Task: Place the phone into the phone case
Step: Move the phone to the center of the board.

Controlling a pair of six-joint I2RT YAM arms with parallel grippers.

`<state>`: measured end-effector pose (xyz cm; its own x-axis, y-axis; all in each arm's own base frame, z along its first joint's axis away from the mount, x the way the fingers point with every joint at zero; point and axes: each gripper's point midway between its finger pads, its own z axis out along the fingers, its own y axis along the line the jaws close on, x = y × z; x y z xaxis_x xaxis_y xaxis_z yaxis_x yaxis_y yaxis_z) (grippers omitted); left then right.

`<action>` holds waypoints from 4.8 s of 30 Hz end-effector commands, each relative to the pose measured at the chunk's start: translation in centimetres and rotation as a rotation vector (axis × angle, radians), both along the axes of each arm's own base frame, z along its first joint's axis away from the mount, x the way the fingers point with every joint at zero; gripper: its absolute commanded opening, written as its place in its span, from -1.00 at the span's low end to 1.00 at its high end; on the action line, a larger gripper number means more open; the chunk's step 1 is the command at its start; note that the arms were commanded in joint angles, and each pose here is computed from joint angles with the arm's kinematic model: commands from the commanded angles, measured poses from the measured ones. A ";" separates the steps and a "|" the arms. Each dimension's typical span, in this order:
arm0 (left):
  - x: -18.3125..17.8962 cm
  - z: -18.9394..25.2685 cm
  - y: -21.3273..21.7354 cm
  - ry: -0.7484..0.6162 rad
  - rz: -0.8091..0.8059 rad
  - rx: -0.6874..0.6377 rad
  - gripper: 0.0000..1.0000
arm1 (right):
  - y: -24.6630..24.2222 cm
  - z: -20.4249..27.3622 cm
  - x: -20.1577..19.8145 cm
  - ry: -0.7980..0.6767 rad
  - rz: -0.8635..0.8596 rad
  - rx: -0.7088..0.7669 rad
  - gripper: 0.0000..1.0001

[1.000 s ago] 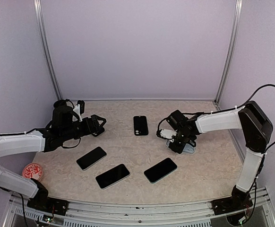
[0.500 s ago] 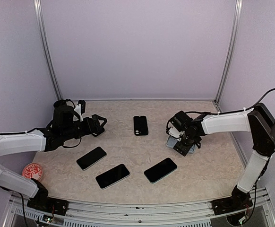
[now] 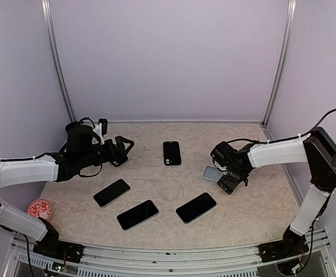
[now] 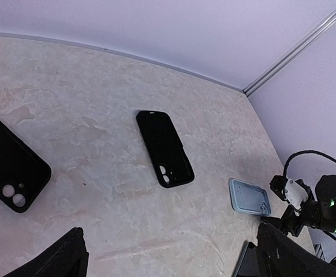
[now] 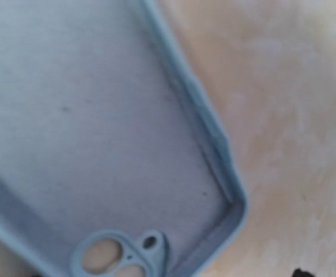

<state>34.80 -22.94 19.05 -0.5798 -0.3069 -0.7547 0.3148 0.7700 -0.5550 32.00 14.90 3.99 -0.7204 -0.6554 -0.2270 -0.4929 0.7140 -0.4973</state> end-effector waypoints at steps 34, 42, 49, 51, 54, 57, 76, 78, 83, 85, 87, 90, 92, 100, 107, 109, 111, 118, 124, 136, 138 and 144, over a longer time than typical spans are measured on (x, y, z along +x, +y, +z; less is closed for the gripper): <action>-3.1 1.4 -5.6 -0.213 -0.207 0.148 0.98 | 1.1 1.4 5.0 -0.112 -0.132 0.162 0.99; -7.8 -1.7 -13.1 -0.260 -0.472 0.364 0.98 | 3.1 4.3 3.0 -0.133 -0.135 0.428 0.99; -11.3 -3.4 -18.5 -0.269 -0.732 0.407 0.98 | 5.8 6.6 1.0 -0.110 -0.050 0.669 0.99; -12.1 -4.3 -19.8 -0.263 -0.774 0.448 0.98 | 6.2 7.0 0.6 -0.111 -0.040 0.706 0.99; -12.5 -6.3 -21.1 -0.237 -0.806 0.512 0.98 | 6.4 7.7 0.3 -0.126 -0.016 0.738 0.99; -13.4 -7.9 -22.0 -0.215 -0.842 0.529 0.98 | 6.9 8.8 -0.4 -0.139 0.034 0.789 0.99; -15.1 -13.9 -24.7 -0.186 -0.934 0.741 0.98 | 5.5 10.0 0.0 -0.197 -0.006 0.808 0.99; -15.1 -14.6 -24.7 -0.178 -0.935 0.764 0.98 | 5.4 10.2 0.1 -0.202 -0.012 0.814 0.99; -15.1 -16.1 -24.7 -0.150 -0.944 0.796 0.98 | 5.5 10.6 0.2 -0.203 -0.007 0.831 0.99; -14.7 -16.4 -24.6 -0.151 -0.922 0.817 0.98 | 5.4 10.6 0.2 -0.203 -0.008 0.831 0.99; -14.5 -16.7 -24.6 -0.150 -0.914 0.831 0.98 | 5.4 10.5 0.3 -0.200 -0.009 0.830 0.99; -14.4 -17.1 -24.6 -0.142 -0.908 0.860 0.98 | 5.4 10.4 0.3 -0.198 -0.012 0.830 0.99; -14.6 -17.6 -24.5 -0.139 -0.910 0.882 0.98 | 5.4 10.3 0.3 -0.195 -0.014 0.828 0.99; -15.5 -18.3 -24.7 -0.122 -0.937 0.890 0.78 | 5.3 9.9 0.3 -0.188 -0.024 0.828 0.99; -15.8 -18.5 -24.7 -0.114 -0.955 0.881 0.50 | 5.1 9.5 0.1 -0.173 -0.041 0.826 0.99; -15.7 -18.7 -24.7 -0.111 -0.948 0.885 0.50 | 5.0 9.3 0.0 -0.170 -0.048 0.828 0.99; -15.7 -18.9 -24.4 -0.107 -0.941 0.895 0.51 | 4.9 9.1 -0.2 -0.169 -0.056 0.830 0.99; -15.7 -19.3 -24.0 -0.102 -0.944 0.907 0.51 | 5.0 8.2 -1.0 -0.136 -0.067 0.857 0.99; -15.7 -19.4 -23.8 -0.104 -0.946 0.919 0.63 | 5.2 7.9 -1.4 -0.109 -0.070 0.876 0.99; -16.0 -20.2 -23.7 -0.096 -0.967 0.925 0.30 | 5.7 7.7 -2.6 -0.062 -0.080 0.933 0.99; -15.9 -20.1 -23.8 -0.099 -0.964 0.923 0.24 | 6.0 7.6 -3.0 -0.039 -0.076 0.962 0.99; -15.4 -19.7 -23.7 -0.120 -0.938 0.921 0.14 | 6.8 7.6 -3.9 0.021 -0.065 1.038 0.99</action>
<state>19.79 -48.53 2.28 -0.1810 0.7771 -0.6028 0.9436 0.3099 0.1162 28.57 21.11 10.81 -0.7487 -0.1444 -0.6469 -0.4291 0.8495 0.3069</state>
